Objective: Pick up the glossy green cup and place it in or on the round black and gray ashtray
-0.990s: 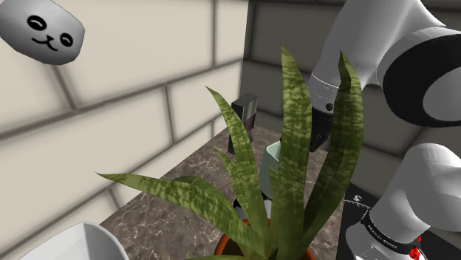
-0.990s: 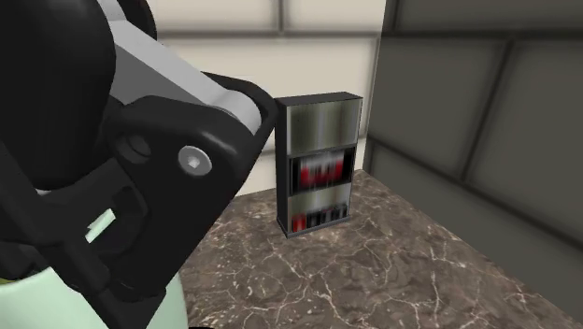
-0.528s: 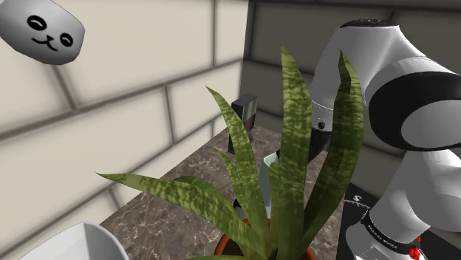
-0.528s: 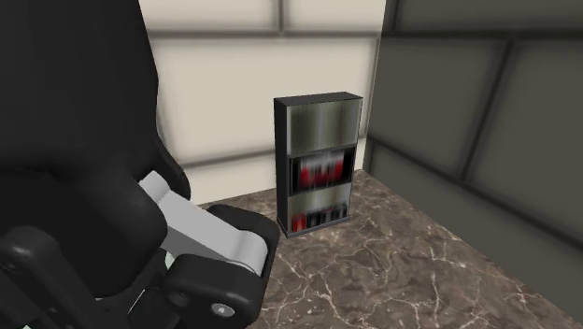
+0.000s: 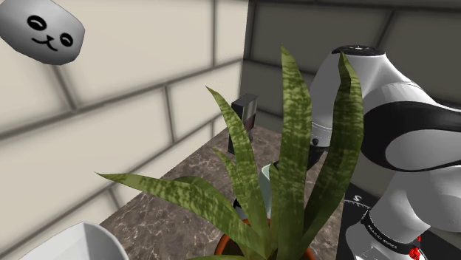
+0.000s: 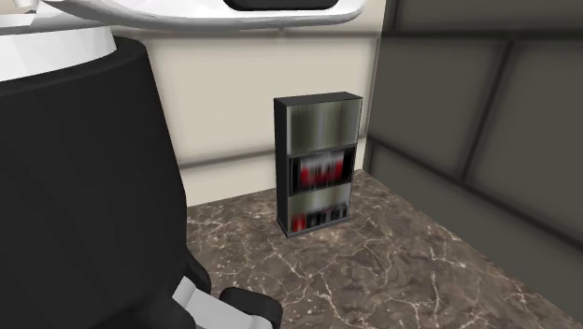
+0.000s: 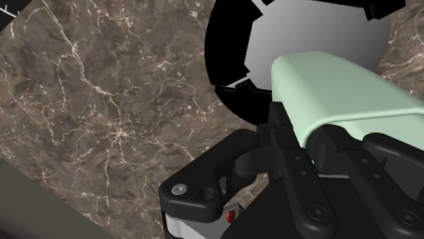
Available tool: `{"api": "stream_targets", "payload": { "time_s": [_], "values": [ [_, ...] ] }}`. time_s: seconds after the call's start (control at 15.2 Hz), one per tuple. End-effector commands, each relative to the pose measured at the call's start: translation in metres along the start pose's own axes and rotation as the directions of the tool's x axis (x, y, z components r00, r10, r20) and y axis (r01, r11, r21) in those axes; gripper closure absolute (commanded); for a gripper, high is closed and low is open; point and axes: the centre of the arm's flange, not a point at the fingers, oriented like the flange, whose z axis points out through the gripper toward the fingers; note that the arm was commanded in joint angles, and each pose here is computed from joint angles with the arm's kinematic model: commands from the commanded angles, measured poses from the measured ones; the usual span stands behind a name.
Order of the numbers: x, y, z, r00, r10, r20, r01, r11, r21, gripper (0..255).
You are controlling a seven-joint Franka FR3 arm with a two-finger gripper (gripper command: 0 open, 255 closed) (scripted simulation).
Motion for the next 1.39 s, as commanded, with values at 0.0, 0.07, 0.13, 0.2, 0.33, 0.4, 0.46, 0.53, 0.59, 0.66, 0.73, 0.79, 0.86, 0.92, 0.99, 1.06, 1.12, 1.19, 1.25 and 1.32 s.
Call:
{"api": "stream_targets", "payload": {
  "time_s": [0.0, 0.07, 0.13, 0.2, 0.33, 0.4, 0.46, 0.53, 0.59, 0.66, 0.73, 0.79, 0.86, 0.92, 0.99, 1.06, 1.12, 1.19, 1.25, 1.32],
  "values": [
    [0.000, 0.000, 0.002, 1.000, 0.000, -0.001, 0.000, 1.000, 0.001, 255],
    [0.000, 0.000, 0.002, 1.000, 0.000, -0.001, 0.000, 1.000, 0.001, 255],
    [0.000, 0.000, 0.002, 1.000, 0.000, -0.001, 0.000, 1.000, 0.001, 255],
    [0.000, 0.000, 0.002, 1.000, 0.000, -0.001, 0.000, 1.000, 0.001, 255],
    [0.000, 0.000, 0.002, 1.000, 0.000, -0.001, 0.000, 1.000, 0.001, 255],
    [0.000, 0.000, 0.002, 1.000, 0.000, -0.001, 0.000, 1.000, 0.001, 0],
    [0.000, 0.000, 0.002, 1.000, 0.000, -0.001, 0.000, 1.000, 0.001, 0],
    [0.000, 0.000, 0.002, 1.000, 0.000, -0.001, 0.000, 1.000, 0.001, 0],
    [0.000, 0.000, 0.002, 1.000, 0.000, -0.001, 0.000, 1.000, 0.001, 0],
    [0.000, 0.000, 0.002, 1.000, 0.000, -0.001, 0.000, 1.000, 0.001, 0],
    [0.000, 0.000, 0.002, 1.000, 0.000, -0.001, 0.000, 1.000, 0.001, 0],
    [0.000, 0.000, -0.012, 1.000, 0.000, -0.001, 0.000, 1.000, 0.001, 0],
    [0.000, 0.000, -0.025, 1.000, 0.000, -0.001, 0.000, 1.000, 0.001, 0],
    [0.000, 0.000, -0.038, 1.000, 0.000, -0.001, 0.000, 1.000, 0.001, 0],
    [0.000, 0.000, -0.048, 1.000, 0.000, -0.001, 0.000, 1.000, 0.001, 0],
    [0.000, 0.000, -0.048, 1.000, 0.000, -0.001, 0.000, 1.000, 0.001, 0],
    [0.000, 0.000, -0.048, 1.000, 0.000, -0.001, 0.000, 1.000, 0.001, 0],
    [0.000, 0.000, -0.048, 1.000, 0.000, -0.001, 0.000, 1.000, 0.001, 0],
    [0.000, 0.000, -0.048, 1.000, 0.000, -0.001, 0.000, 1.000, 0.001, 0],
    [0.000, 0.000, -0.048, 1.000, 0.000, -0.001, 0.000, 1.000, 0.001, 0]
  ]
}}
